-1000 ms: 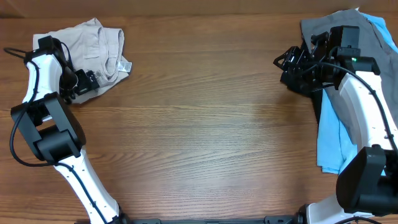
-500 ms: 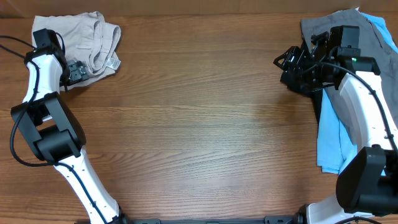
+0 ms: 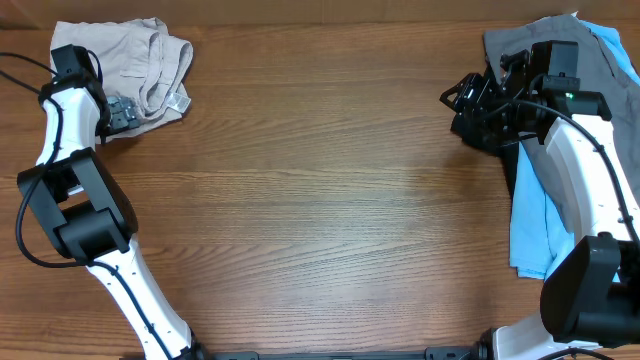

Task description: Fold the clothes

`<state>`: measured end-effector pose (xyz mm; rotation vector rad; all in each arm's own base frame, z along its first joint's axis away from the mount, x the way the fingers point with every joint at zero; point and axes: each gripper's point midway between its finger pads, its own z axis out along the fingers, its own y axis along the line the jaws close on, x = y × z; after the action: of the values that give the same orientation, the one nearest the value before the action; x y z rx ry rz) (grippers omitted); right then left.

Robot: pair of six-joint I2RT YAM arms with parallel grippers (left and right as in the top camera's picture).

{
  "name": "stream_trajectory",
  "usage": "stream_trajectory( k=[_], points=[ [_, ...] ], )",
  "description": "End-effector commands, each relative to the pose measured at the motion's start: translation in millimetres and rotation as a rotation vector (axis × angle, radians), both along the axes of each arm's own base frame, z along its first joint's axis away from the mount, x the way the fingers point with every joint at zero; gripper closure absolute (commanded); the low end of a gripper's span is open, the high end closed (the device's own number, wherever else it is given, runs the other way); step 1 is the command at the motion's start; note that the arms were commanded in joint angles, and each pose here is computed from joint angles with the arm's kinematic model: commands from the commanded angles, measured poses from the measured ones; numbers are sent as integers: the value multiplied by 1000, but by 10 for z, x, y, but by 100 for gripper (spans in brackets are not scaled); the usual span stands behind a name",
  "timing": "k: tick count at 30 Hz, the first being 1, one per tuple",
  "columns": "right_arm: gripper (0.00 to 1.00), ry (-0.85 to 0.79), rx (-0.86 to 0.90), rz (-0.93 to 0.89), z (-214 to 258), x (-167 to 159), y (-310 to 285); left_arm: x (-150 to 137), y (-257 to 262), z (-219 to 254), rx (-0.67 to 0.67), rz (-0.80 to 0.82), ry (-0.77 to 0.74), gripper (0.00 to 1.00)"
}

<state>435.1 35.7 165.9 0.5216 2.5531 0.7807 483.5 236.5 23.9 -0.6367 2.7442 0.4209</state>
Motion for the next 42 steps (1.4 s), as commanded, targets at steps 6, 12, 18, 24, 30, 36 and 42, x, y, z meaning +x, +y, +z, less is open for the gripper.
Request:
stream_trajectory(
  k=[6,12,18,24,30,36,42],
  points=[
    [0,-22,-3,15,87,26,-19,-153,-281,734,22,-100,8,0],
    [0,-111,-94,105,634,-27,2,-210,-551,1590,-14,-146,-164,0],
    [0,-157,-239,93,1287,-343,-125,-213,-1575,2208,-224,-379,-325,0],
    [0,-225,-362,18,1854,-811,-291,-306,-2375,2207,-288,-538,-268,0],
    [0,-290,-434,-43,2229,-1492,-361,-322,-2796,2209,-301,-631,-257,0],
    [0,-306,-364,2,2313,-1868,-184,-325,-2838,2209,-301,-640,-256,0],
    [0,-288,-331,29,2265,-1831,-123,-325,-2838,2209,-301,-640,-256,0]
  ],
)
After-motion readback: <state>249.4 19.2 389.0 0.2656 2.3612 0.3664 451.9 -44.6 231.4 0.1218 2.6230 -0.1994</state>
